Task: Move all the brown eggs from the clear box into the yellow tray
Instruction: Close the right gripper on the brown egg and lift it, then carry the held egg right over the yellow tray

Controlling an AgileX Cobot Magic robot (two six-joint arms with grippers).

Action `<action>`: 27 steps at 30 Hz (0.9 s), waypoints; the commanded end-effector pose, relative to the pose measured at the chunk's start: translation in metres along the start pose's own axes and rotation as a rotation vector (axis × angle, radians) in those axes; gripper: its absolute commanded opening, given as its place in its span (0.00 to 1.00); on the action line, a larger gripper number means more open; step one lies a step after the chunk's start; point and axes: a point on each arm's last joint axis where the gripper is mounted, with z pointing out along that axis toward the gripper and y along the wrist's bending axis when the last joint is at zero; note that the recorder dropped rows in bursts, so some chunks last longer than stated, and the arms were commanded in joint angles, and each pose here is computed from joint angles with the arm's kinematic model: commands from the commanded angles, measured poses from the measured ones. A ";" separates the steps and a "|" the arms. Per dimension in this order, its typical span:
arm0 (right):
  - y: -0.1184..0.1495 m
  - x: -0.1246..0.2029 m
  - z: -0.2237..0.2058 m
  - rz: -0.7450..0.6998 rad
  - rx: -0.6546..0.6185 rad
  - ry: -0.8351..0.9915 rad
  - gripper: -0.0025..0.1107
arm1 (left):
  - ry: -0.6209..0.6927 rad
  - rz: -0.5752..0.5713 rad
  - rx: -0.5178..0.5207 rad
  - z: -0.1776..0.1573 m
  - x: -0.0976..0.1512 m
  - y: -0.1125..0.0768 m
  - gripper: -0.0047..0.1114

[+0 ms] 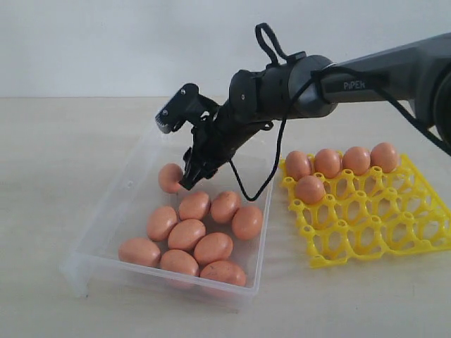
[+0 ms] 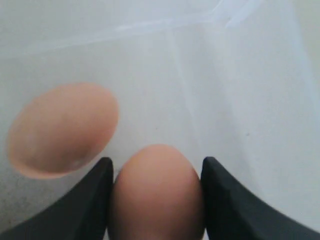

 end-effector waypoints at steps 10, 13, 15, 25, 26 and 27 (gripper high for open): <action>-0.012 -0.008 -0.082 0.223 0.352 -0.460 0.02 | -0.001 -0.002 0.004 0.000 -0.001 0.000 0.07; -0.005 0.012 -0.111 0.253 0.473 -0.613 0.02 | -0.001 -0.002 0.004 0.000 -0.001 0.000 0.07; 0.005 0.036 -0.129 0.293 0.545 -0.716 0.02 | -0.001 -0.002 0.004 0.000 -0.001 0.000 0.07; -0.004 0.155 -0.148 0.675 0.705 -0.771 0.02 | -0.001 -0.002 0.004 0.000 -0.001 0.000 0.07; -0.008 0.166 -0.150 0.710 0.725 -0.758 0.02 | -0.001 -0.002 0.004 0.000 -0.001 0.000 0.07; -0.010 0.172 -0.151 0.723 0.736 -0.739 0.02 | -0.001 -0.002 0.004 0.000 -0.001 0.000 0.07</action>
